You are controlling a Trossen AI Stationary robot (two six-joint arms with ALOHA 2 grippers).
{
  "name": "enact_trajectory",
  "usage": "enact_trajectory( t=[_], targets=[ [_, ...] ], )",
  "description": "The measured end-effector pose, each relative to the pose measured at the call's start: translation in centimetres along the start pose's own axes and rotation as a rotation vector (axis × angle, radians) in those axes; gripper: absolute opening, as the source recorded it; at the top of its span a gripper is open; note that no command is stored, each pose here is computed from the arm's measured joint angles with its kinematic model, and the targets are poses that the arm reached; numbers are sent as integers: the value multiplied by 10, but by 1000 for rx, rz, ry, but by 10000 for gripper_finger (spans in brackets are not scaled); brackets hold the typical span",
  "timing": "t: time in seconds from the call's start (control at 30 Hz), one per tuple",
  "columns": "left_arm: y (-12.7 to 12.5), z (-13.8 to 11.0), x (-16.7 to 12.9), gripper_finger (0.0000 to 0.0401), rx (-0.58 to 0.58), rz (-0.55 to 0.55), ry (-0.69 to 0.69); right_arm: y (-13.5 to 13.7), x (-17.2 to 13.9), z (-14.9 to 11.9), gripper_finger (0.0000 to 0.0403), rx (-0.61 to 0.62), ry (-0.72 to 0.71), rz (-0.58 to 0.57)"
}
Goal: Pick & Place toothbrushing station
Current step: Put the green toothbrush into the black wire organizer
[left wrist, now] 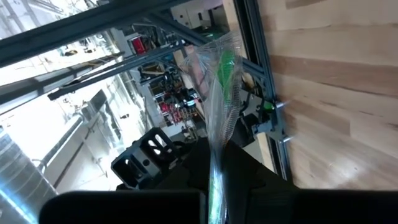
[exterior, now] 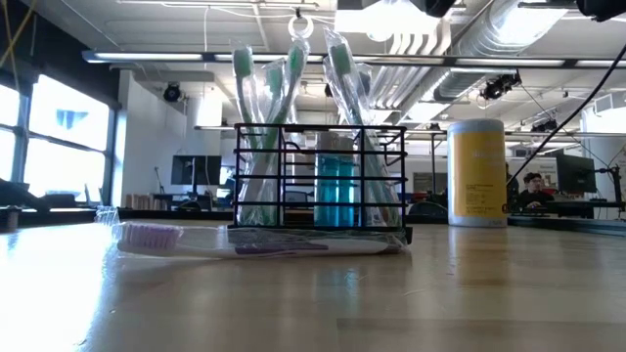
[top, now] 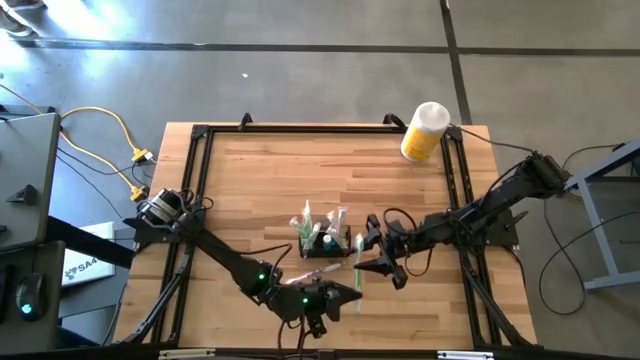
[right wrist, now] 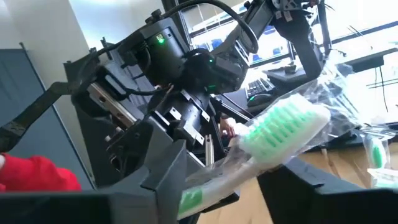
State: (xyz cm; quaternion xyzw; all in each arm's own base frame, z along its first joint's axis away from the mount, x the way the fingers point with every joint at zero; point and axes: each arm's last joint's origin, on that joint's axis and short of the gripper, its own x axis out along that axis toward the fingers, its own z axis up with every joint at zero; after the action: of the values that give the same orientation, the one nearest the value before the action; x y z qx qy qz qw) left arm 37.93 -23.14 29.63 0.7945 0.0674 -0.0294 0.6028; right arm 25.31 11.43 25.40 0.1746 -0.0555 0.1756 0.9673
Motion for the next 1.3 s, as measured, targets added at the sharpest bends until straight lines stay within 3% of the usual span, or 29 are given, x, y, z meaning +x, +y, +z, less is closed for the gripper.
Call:
enact_trajectory(
  t=[0.43,0.7,1.03,1.3],
  targets=[
    [-4,-3,3,10,-23,-26,0,-2,0,0,15,-42,24,22],
    [-5,-3,3,16,-24,-35,3,-2,0,-1,9,-71,31,28],
    [-8,-3,3,147,-89,-61,11,-1,0,-3,7,-92,54,62],
    [-6,6,-4,190,-87,-55,20,-1,0,-5,6,-101,72,62]
  ],
)
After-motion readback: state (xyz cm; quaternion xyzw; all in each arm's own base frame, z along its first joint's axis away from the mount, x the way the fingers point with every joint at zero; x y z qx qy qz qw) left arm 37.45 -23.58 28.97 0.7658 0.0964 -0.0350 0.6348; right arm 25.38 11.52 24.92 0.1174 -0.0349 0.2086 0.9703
